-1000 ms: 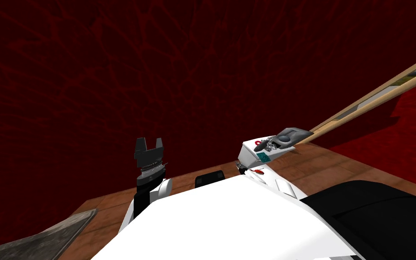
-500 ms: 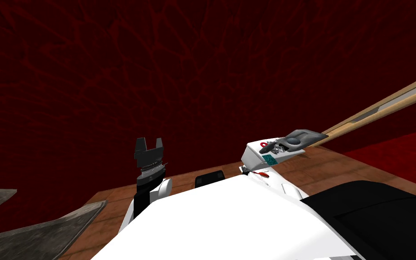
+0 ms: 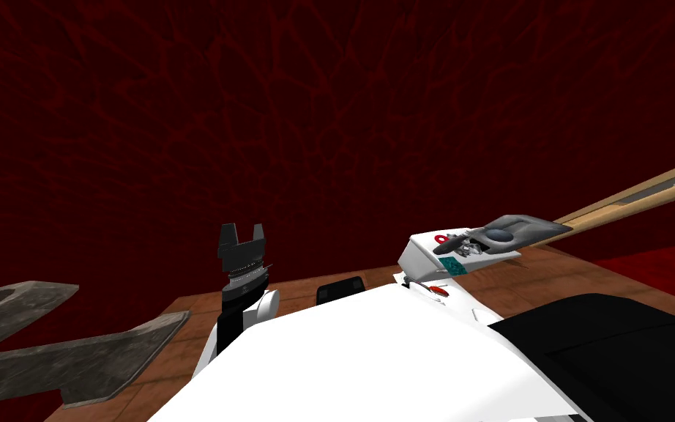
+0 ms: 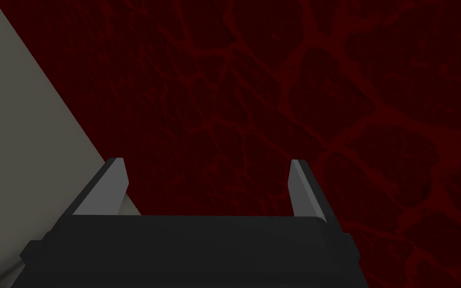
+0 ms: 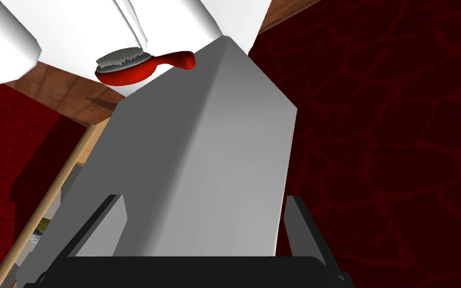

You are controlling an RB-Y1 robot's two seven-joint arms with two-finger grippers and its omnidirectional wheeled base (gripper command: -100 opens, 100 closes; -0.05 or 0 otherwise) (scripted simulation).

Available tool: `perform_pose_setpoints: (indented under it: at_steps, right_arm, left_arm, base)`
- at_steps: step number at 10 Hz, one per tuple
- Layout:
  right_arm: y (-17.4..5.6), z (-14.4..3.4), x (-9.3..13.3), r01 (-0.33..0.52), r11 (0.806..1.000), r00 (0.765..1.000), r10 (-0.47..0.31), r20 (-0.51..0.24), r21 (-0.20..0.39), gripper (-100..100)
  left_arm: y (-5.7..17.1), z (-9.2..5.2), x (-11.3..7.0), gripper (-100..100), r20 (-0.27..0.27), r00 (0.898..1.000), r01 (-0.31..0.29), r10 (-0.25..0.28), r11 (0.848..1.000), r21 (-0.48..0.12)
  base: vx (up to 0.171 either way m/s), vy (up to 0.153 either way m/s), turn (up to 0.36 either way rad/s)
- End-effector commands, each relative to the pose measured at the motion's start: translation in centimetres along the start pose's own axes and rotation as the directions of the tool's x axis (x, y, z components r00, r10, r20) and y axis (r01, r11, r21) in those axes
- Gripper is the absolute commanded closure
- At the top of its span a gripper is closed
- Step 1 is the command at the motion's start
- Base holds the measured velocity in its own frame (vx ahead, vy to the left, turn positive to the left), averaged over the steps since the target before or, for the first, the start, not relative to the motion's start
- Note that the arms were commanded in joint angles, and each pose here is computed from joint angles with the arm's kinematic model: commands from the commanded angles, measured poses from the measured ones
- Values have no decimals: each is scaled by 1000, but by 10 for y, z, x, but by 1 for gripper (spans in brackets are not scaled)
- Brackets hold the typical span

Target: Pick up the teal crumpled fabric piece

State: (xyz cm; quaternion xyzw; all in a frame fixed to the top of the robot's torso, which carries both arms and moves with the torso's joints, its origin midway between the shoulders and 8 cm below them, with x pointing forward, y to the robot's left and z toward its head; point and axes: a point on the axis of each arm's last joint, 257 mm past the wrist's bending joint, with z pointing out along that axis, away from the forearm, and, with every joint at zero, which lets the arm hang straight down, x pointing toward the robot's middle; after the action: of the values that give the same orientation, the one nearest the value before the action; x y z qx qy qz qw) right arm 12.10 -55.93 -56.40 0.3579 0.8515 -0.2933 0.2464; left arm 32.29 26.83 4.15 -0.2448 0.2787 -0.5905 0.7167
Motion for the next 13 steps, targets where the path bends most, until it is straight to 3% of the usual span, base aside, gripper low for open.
perform_pose_setpoints:
  at_steps: [1,2,3,4,5,7,8,9,10,11,12,13]
  right_arm:
    - [-29,4,8,35,996,999,-34,-6,79,-100]
    - [-31,4,9,36,996,999,-36,-8,82,-100]
    - [-56,8,0,69,986,997,-72,13,152,-100]
    - [-67,9,7,82,982,997,-83,0,173,-100]
    - [-93,11,-2,114,963,993,-121,15,242,-100]
    - [-102,11,2,123,958,992,-129,5,259,-100]
    - [-133,11,-4,160,929,985,-173,9,333,-100]
    - [-134,10,-5,160,927,985,-173,10,340,-100]
    - [-164,8,-14,190,891,977,-215,14,412,-100]
    - [-165,8,-13,191,890,976,-216,13,415,-100]
    - [-190,6,-22,220,855,967,-255,13,471,-100]
    - [-193,4,-23,218,848,966,-256,14,483,-100]
  left_arm:
    - [0,0,0,0,0,1000,0,0,1000,0]
    - [0,0,0,0,0,1000,0,0,1000,0]
    - [0,0,0,0,0,1000,0,0,1000,0]
    - [0,0,0,0,0,1000,0,0,1000,0]
    - [0,0,0,0,0,1000,0,0,1000,0]
    - [0,0,0,0,0,1000,0,0,1000,0]
    - [0,0,0,0,0,1000,0,0,1000,0]
    - [0,0,0,0,0,1000,0,0,1000,0]
    - [0,0,0,0,0,1000,0,0,1000,0]
    - [0,0,0,0,0,1000,0,0,1000,0]
    - [0,0,0,0,0,1000,0,0,1000,0]
    - [0,0,0,0,0,1000,0,0,1000,0]
  base:
    - [13,62,56]
    - [5,23,-16]
    - [20,46,121]
    - [20,45,71]
    - [22,64,102]
    - [16,36,30]
    - [16,41,119]
    - [21,39,57]
    - [32,60,106]
    - [23,49,56]
    - [21,55,90]
    - [17,41,46]
